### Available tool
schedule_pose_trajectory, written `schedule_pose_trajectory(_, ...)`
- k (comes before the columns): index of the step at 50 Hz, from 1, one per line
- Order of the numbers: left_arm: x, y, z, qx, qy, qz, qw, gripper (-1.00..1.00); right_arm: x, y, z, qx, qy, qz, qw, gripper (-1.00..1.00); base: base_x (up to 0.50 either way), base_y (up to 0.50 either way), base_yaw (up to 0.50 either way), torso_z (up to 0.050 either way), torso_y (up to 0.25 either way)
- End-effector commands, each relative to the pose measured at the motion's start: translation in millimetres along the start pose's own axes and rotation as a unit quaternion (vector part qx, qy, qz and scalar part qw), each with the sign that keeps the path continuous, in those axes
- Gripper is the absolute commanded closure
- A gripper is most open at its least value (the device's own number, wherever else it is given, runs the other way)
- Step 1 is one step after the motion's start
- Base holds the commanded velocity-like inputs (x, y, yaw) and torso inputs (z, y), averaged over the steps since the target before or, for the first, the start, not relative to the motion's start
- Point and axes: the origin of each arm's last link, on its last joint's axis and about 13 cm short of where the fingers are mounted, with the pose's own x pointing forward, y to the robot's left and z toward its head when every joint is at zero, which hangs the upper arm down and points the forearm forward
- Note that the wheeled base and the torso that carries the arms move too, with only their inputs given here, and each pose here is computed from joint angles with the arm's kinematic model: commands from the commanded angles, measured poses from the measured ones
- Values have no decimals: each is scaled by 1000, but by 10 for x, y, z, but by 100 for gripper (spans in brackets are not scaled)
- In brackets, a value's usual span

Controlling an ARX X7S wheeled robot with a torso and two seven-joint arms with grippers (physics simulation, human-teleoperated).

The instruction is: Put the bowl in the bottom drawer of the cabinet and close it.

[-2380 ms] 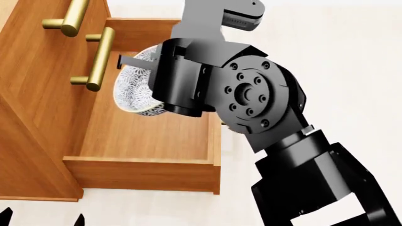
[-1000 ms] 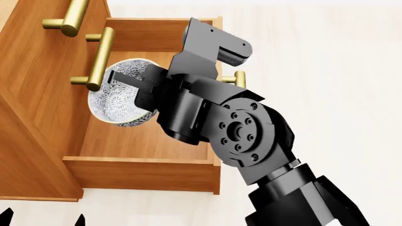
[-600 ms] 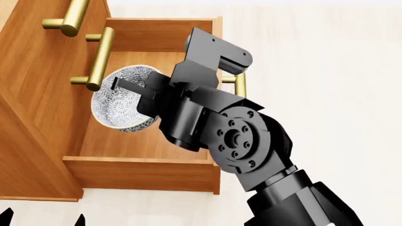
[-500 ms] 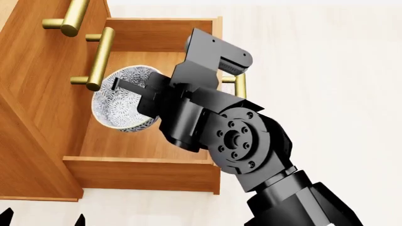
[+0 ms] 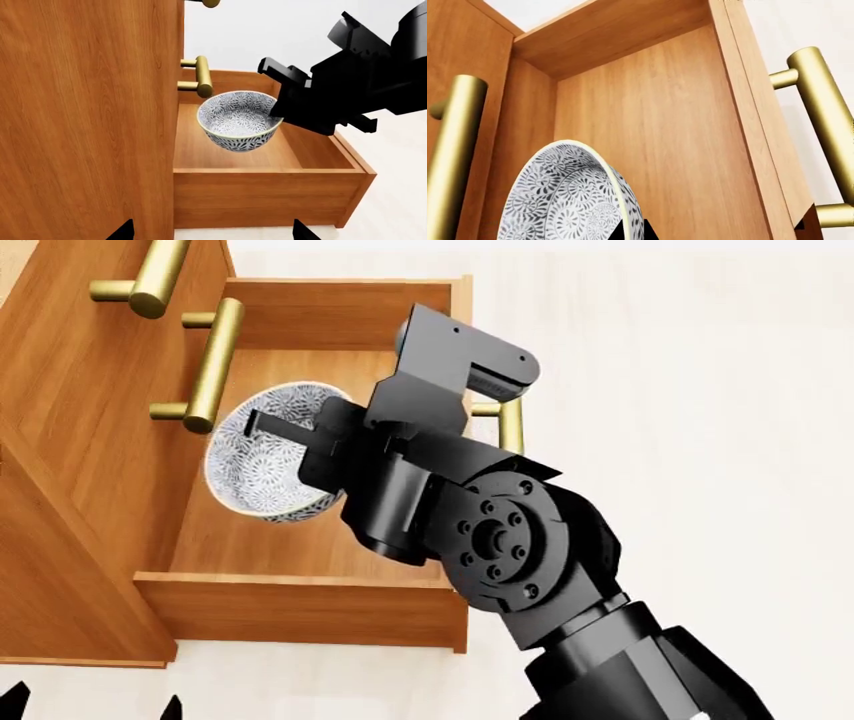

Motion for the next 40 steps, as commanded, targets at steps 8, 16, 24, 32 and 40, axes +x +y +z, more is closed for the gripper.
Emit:
schedule_pose_trajectory(8,1,6,-1,-1,-1,0,1000,-100,28,0,-11,-4,-6,-7,1000,100,0,0,0,0,0)
schedule_pose_trajectory(16,2,12,8,-1,-1,1,1000,-100,67,-31,-43,-4,-4,-15,1000,100,0,0,0,0,0)
schedule_pose_trajectory(24,7,9,-3,-1,-1,1,1000,-100,80,-33,-52,-3,-3,-17,1000,100,0,0,0,0,1)
schedule_pose_trajectory(32,6,7,8,-1,-2,1,1000,-100,83,-35,-58,-4,-2,-19,1000,100,0,0,0,0,0)
schedule_pose_trajectory(40,8,7,-4,-2,-2,0,1000,-100,88,-41,-63,0,-2,-23,1000,100,0,0,0,0,0)
